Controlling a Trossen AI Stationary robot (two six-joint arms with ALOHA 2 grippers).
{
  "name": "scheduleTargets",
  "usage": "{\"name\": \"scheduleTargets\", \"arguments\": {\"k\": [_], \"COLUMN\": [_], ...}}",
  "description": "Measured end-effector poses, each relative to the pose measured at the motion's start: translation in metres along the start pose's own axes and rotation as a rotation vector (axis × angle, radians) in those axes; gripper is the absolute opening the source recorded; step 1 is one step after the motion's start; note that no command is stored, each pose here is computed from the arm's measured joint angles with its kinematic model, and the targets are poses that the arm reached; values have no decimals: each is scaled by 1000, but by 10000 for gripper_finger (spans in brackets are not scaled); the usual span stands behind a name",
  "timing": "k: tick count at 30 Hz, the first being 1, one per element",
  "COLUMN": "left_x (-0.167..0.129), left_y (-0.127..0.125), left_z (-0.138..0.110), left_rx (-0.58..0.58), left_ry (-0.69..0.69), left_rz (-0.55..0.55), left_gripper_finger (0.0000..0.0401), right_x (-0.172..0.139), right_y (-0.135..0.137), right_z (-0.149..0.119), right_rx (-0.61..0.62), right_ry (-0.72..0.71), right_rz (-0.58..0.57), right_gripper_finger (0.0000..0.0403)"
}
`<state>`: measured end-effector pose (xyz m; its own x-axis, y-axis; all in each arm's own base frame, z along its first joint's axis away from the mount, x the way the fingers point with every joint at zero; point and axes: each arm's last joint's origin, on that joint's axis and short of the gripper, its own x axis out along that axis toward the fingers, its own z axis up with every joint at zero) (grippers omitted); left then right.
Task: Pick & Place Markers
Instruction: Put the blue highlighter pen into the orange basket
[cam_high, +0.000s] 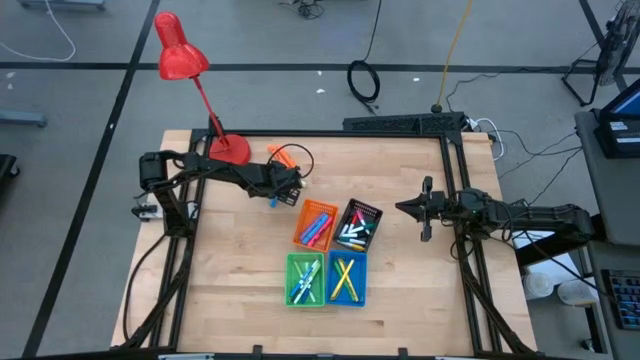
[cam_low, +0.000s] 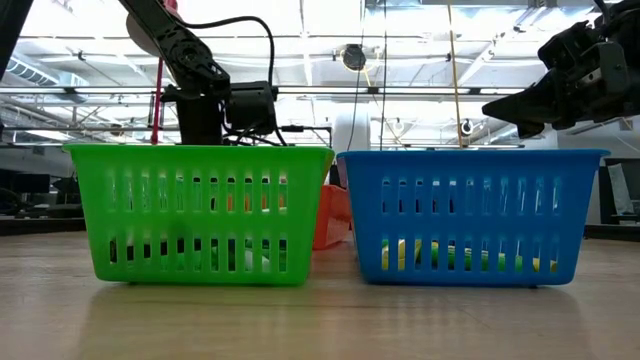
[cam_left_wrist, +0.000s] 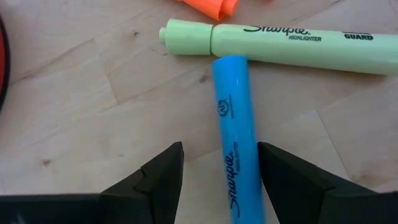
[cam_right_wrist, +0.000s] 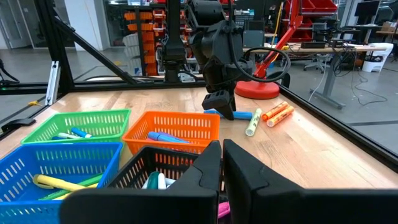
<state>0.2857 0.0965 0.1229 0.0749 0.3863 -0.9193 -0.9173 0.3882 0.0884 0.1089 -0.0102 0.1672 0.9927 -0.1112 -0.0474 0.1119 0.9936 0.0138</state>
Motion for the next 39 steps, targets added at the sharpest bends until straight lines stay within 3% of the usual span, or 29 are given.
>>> {"name": "scheduleTargets", "arguments": {"k": [12, 24, 28, 39], "left_x": [0, 0, 0, 0], "left_y": [0, -1, -1, 0], "left_z": [0, 0, 0, -1], "left_rx": [5, 11, 11, 13], "left_ry": [3, 10, 10, 6], "left_rz": [-3, -16, -15, -4], "left_gripper_finger": [207, 97, 77, 121], "right_x": [0, 0, 0, 0], "right_y": [0, 0, 0, 0], "right_z": [0, 0, 0, 0], "right_rx": [0, 0, 0, 0], "right_ry": [0, 0, 0, 0], "right_rz": [0, 0, 0, 0], "right_gripper_finger": [8, 8, 8, 8]}}
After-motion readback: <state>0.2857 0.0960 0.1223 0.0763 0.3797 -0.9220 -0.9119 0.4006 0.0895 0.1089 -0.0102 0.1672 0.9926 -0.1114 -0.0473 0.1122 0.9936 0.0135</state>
